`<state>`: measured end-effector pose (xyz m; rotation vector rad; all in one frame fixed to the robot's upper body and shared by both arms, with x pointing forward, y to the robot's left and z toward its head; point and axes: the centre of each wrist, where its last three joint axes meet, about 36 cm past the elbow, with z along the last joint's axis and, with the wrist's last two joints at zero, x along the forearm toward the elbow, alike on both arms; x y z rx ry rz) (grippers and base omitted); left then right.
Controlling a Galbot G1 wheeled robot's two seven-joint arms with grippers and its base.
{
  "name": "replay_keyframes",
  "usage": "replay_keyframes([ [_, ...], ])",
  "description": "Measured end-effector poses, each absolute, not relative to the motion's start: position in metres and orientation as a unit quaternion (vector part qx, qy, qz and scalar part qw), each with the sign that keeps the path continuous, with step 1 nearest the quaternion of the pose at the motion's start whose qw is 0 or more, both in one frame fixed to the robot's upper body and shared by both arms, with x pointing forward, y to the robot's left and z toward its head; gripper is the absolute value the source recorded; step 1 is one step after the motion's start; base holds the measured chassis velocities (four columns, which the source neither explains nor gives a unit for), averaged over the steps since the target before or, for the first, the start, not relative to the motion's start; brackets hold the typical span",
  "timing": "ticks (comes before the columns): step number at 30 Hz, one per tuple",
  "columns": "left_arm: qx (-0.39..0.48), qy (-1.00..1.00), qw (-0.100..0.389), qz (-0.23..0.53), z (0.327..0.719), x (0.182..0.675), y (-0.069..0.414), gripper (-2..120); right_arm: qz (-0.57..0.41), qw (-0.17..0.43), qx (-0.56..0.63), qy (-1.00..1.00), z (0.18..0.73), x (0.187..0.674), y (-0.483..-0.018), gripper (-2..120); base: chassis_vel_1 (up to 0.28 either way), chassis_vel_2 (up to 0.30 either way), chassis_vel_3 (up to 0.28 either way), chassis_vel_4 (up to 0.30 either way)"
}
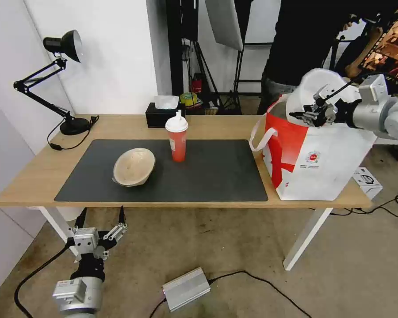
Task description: Pick up the trash from the table and place it into the takeout bag.
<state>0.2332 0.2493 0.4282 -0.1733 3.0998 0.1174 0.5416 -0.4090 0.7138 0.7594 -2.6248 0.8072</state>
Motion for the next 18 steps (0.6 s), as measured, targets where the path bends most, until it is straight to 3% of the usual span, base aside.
replay_keyframes([
  [18, -0.054, 0.998, 0.019, 0.039, 0.4296, 0.2327, 0.2483, 100, 0.279, 0.133, 0.263, -0.914, 0.7248, 0.5382, -0.4097, 30, 0.000, 0.000, 0.000, 0.000],
])
